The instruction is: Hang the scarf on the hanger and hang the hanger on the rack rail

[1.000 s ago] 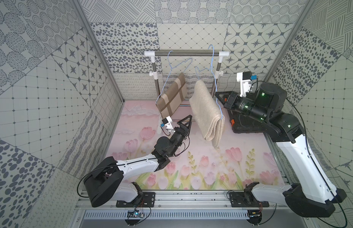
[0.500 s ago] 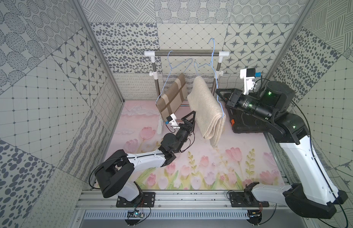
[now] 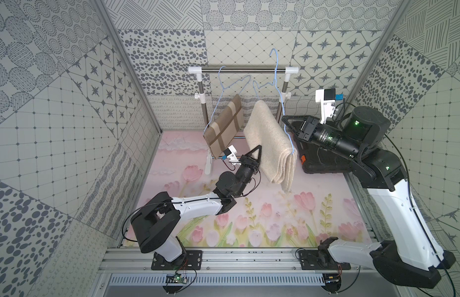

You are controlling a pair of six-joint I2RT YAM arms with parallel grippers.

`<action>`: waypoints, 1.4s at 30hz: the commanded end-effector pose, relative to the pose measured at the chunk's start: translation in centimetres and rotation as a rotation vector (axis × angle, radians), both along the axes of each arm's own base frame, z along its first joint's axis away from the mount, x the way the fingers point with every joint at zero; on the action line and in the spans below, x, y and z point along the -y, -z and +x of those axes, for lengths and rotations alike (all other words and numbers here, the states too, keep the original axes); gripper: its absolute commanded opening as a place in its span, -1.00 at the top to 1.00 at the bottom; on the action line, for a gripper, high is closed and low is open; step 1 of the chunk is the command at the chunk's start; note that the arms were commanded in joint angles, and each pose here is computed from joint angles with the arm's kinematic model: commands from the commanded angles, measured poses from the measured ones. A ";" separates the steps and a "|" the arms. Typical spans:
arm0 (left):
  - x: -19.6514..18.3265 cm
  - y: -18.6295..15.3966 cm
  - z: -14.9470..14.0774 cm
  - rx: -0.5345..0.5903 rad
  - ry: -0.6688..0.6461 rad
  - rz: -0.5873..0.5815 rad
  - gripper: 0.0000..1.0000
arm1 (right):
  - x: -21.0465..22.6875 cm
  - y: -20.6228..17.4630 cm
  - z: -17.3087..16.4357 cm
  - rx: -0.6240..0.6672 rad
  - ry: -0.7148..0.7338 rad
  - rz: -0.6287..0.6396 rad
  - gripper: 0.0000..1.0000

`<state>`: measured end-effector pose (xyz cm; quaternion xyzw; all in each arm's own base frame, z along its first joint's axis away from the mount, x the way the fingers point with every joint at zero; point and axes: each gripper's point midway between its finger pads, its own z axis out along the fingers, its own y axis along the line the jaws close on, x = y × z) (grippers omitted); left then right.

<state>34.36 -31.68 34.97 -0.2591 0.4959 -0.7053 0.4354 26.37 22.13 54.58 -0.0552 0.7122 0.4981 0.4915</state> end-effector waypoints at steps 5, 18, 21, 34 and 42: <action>-2.1 -0.5 -1.7 0.051 -0.044 0.004 1.00 | 1.5 -5.8 -2.1 0.197 0.012 0.094 1.00; -2.7 5.8 -1.8 -0.046 -0.049 0.114 1.00 | 1.8 -6.5 -2.1 0.231 0.033 0.107 1.00; -2.0 5.4 -1.3 -0.040 -0.039 0.109 1.00 | 1.8 -6.3 -2.0 0.225 0.029 0.118 1.00; -0.9 2.9 -1.8 0.016 -0.012 0.089 -0.44 | 1.2 -5.2 -0.4 0.195 0.047 0.144 1.00; -8.0 2.1 -3.3 0.004 -0.116 0.152 -0.47 | 0.8 -3.3 1.9 0.151 0.082 0.117 1.00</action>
